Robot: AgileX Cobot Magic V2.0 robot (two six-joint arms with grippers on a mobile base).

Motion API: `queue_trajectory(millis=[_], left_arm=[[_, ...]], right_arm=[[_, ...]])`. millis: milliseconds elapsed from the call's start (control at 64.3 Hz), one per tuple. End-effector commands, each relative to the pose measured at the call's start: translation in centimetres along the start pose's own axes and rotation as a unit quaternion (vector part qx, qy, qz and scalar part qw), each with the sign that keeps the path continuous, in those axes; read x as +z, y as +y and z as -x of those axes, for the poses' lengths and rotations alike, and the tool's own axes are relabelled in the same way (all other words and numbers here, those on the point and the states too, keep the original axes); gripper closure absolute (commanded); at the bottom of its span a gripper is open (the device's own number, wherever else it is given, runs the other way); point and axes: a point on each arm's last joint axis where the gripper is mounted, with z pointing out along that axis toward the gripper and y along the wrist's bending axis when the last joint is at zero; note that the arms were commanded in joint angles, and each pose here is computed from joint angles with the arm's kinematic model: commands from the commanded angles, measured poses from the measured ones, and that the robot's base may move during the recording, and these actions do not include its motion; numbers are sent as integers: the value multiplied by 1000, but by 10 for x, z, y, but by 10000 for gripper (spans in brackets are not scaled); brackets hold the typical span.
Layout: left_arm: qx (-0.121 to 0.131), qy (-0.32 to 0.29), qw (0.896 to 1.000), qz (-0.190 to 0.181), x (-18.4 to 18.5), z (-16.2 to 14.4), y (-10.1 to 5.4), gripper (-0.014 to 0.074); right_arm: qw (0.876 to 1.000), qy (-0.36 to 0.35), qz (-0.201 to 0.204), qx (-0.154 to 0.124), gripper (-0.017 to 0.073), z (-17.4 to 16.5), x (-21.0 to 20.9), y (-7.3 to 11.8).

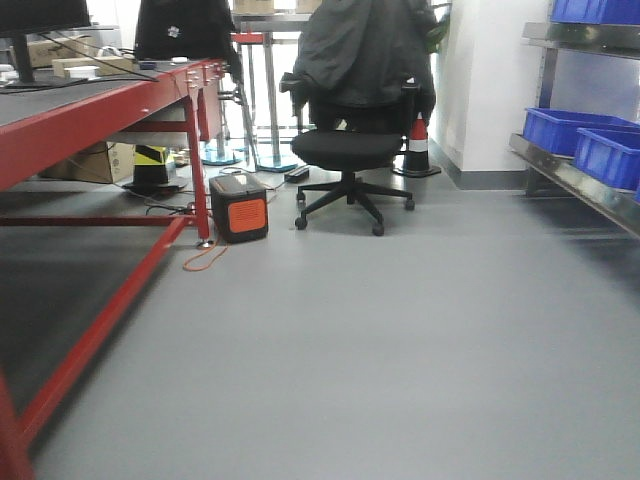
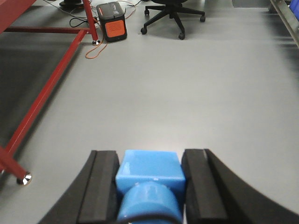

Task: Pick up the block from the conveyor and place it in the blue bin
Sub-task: 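Drive the base up to the shelf of blue bins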

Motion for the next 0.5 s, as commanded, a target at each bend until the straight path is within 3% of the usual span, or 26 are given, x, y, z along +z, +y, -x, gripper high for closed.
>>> queue_trajectory(millis=[0,482], left_arm=[[-4,-12,1000,-5,-2,2,-1,704],[-4,-12,1000,-5,-2,2,-1,704]], right_arm=[[1000,-15,-1,-6,721,4,-2,0],[1000,-15,-1,-6,721,4,-2,0]])
